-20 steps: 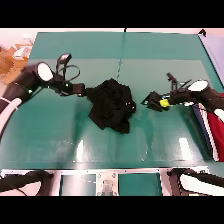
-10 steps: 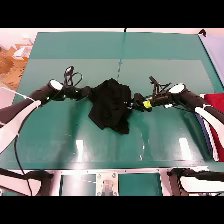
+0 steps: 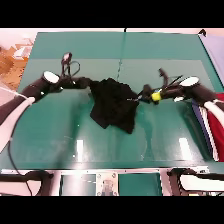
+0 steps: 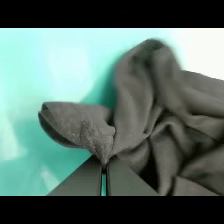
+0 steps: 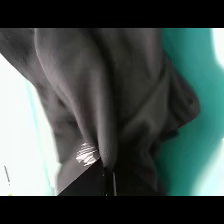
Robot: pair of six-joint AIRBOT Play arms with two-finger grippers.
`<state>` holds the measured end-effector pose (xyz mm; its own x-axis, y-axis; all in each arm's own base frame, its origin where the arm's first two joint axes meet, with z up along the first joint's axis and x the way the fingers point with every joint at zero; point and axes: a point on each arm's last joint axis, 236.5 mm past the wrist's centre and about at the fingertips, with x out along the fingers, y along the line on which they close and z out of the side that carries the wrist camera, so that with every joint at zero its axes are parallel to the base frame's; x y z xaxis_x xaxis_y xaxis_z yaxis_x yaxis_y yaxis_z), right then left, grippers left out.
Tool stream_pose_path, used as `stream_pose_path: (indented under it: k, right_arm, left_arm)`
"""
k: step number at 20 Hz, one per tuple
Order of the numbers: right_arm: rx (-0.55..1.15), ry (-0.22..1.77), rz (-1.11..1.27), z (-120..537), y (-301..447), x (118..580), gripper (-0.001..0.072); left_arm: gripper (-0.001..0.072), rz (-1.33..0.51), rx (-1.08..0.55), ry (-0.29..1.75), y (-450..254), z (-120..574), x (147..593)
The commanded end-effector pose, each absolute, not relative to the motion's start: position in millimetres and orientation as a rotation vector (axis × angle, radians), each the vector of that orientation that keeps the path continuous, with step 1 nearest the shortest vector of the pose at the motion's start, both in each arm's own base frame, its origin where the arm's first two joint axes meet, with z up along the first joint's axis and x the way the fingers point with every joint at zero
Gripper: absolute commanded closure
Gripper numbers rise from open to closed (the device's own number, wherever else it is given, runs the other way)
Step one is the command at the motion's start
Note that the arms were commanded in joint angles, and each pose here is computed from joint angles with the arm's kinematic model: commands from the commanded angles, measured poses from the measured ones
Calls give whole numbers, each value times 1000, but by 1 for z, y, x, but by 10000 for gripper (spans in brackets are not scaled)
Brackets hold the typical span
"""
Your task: Fold the shirts.
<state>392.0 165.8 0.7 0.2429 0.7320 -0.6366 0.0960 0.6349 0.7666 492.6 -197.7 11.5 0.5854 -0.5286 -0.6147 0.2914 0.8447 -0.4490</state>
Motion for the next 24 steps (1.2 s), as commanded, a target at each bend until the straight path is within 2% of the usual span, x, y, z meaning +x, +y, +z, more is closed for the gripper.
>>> stream_pose_path:
  k: [1, 5, 10, 13, 18, 21, 24]
  right_arm:
    - [786, 1127, 557, 83, 123, 409, 691]
    - [661, 831, 555, 211, 75, 413, 691]
    - [454, 530, 552, 341, 64, 369, 691]
    - [347, 401, 498, 390, 58, 340, 691]
    - [267, 393, 351, 389, 27, 333, 691]
    - [294, 465, 375, 356, 30, 342, 691]
    - [352, 628, 469, 276, 58, 355, 691]
  left_arm:
    - [688, -493, -123, 659, -179, 102, 484]
    - [688, -483, 15, 452, -157, 239, 441]
    - [688, -517, 76, 192, -146, 391, 358]
    - [688, -468, 121, 103, -127, 442, 321]
    - [688, -202, 202, 251, -62, 420, 327]
    - [687, -195, 213, 359, -62, 387, 346]
    - [688, -262, 190, 539, -84, 307, 378]
